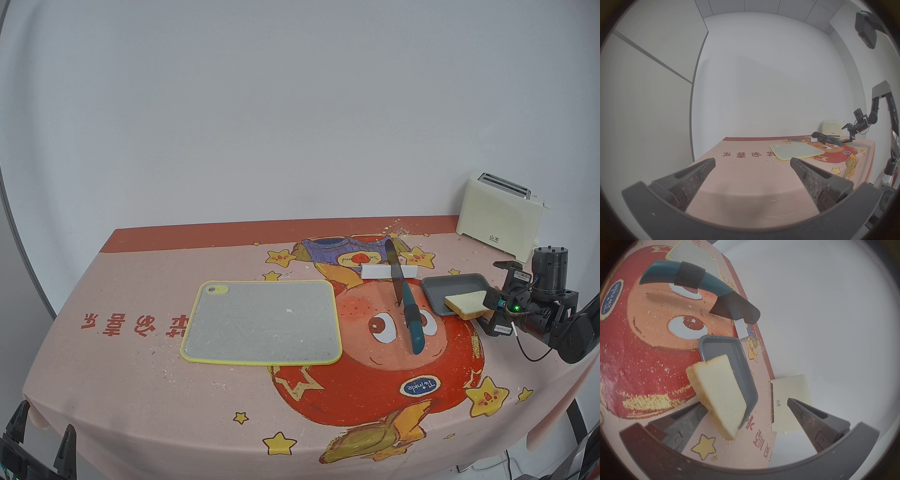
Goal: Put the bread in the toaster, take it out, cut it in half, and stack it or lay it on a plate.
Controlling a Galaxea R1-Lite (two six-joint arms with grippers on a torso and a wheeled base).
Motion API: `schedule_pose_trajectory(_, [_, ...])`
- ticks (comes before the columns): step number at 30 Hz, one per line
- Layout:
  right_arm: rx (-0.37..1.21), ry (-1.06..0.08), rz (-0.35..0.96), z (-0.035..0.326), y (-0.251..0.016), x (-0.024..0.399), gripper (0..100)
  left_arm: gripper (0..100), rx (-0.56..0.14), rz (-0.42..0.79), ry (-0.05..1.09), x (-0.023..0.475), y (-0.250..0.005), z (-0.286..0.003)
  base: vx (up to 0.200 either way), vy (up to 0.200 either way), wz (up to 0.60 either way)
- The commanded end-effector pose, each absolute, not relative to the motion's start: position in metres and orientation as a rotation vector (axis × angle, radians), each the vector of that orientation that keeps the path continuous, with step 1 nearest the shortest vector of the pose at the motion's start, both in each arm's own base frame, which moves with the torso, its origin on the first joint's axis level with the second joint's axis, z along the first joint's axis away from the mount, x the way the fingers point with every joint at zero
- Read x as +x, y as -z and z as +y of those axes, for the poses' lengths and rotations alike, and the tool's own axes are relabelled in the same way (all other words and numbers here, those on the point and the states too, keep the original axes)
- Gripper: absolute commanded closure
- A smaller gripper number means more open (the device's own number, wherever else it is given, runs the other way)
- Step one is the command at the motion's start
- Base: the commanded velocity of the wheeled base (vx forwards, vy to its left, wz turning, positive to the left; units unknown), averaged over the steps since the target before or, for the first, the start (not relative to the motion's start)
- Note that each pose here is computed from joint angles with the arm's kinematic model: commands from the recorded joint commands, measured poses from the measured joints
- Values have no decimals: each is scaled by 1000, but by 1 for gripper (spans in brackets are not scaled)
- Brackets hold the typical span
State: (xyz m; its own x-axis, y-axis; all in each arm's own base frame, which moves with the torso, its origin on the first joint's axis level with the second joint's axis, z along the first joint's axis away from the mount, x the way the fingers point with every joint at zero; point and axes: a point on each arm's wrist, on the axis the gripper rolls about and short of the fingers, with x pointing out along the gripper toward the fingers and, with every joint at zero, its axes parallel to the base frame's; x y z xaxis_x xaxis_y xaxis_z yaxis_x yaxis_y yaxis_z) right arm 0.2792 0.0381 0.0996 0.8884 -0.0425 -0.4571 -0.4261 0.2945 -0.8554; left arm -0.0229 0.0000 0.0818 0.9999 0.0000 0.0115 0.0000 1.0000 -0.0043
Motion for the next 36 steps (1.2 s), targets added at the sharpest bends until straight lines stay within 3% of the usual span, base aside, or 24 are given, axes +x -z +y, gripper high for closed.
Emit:
schedule_pose_trajectory(1, [-1256, -262, 439, 37, -99, 280, 0, 0, -5, -11, 0, -23, -77, 0, 0, 0, 0])
schedule_pose_trajectory(8, [-1256, -272, 448, 38, -96, 281, 0, 0, -5, -11, 0, -23, -77, 0, 0, 0, 0])
schedule_pose_trajectory(9, [-1257, -279, 455, 38, -94, 280, 100, 0, -5, -11, 0, -23, -77, 0, 0, 0, 0])
schedule_pose_trajectory(13, [-1267, -343, 517, 42, -72, 271, 100, 0, -5, -11, 0, -23, -77, 0, 0, 0, 0])
schedule_pose_trajectory(21, [-1268, -334, 490, 44, -69, 273, 100, 0, -5, -11, 0, -23, -77, 0, 0, 0, 0])
schedule_pose_trajectory(31, [-1251, -291, 430, 44, -86, 274, 100, 0, -5, -11, 0, -23, -77, 0, 0, 0, 0])
schedule_pose_trajectory(36, [-1235, -216, 327, 45, -116, 285, 100, 0, -5, -11, 0, -23, -77, 0, 0, 0, 0])
